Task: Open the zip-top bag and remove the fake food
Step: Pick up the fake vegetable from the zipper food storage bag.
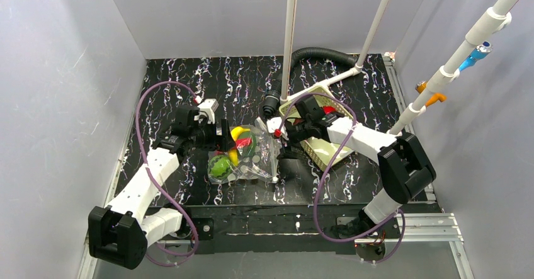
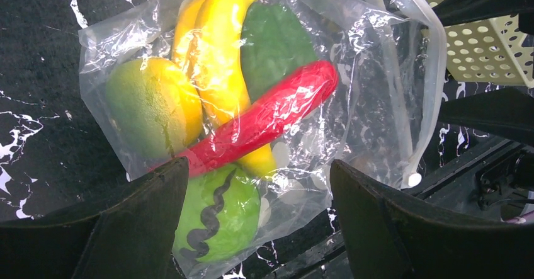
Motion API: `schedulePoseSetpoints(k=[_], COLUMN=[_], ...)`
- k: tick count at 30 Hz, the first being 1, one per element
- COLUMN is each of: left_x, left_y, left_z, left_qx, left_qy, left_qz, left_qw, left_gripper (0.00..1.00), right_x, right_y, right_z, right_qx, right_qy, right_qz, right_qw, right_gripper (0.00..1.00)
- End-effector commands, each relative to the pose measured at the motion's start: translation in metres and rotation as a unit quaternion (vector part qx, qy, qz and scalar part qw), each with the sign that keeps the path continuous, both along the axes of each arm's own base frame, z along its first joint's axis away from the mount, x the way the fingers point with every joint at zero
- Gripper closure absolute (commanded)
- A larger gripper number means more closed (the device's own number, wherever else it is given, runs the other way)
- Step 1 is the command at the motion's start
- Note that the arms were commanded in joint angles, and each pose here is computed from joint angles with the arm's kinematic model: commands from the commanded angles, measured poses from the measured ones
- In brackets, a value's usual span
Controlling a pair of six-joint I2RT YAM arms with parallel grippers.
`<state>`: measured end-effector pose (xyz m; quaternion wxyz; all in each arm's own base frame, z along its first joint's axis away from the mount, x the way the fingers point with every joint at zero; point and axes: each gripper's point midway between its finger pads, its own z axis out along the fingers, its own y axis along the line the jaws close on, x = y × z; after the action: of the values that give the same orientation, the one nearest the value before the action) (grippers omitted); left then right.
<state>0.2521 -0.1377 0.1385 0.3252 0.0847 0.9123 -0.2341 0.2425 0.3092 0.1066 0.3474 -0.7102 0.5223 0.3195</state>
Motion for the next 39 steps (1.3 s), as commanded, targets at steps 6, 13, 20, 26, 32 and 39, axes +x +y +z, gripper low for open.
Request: schedulePoseSetpoints(k=[6,13,20,26,32,39], left_x=[-0.002,-0.003,-0.002,-0.001,0.000,0.010], left_y=[0.002,0.001,0.000,-0.005,-0.007,-0.011], left_z=[-0.005,-0.003,-0.008,-0.011,-0.016,-0.033], left_qx=[0.007,0.003,0.003,-0.005,-0.007,-0.001], left_qy=[-0.001,-0.009,0.002,0.015,0.030,0.074], left_qz=[-0.009,-0.013,-0.015,-0.021,-0.024,-0.023], left_qw=[1.000,1.000,1.000,1.000,0.999,0.997], left_gripper=[0.19,0.18,0.19,0.20,0.22,0.39], right_x=[0.007,0.015,0.012,0.011,0.016,0.014], right_y=[0.020,0.026,0.037,0.041,0.041,0.049], right_z=[0.015,0.007,0.002,0.001,-0.001,-0.009], right_qx=[0.027,0.031,0.034,0.038,0.031,0.034], right_qy=[-0.017,-0.009,0.004,0.024,0.015,0.019], right_qz=[-0.001,-0.028,-0.033,-0.040,-0.046,-0.040], right_qw=[0.999,0.999,0.999,0.998,0.998,0.998], right_gripper=[0.17,0.24,0.28,0.32,0.34,0.34])
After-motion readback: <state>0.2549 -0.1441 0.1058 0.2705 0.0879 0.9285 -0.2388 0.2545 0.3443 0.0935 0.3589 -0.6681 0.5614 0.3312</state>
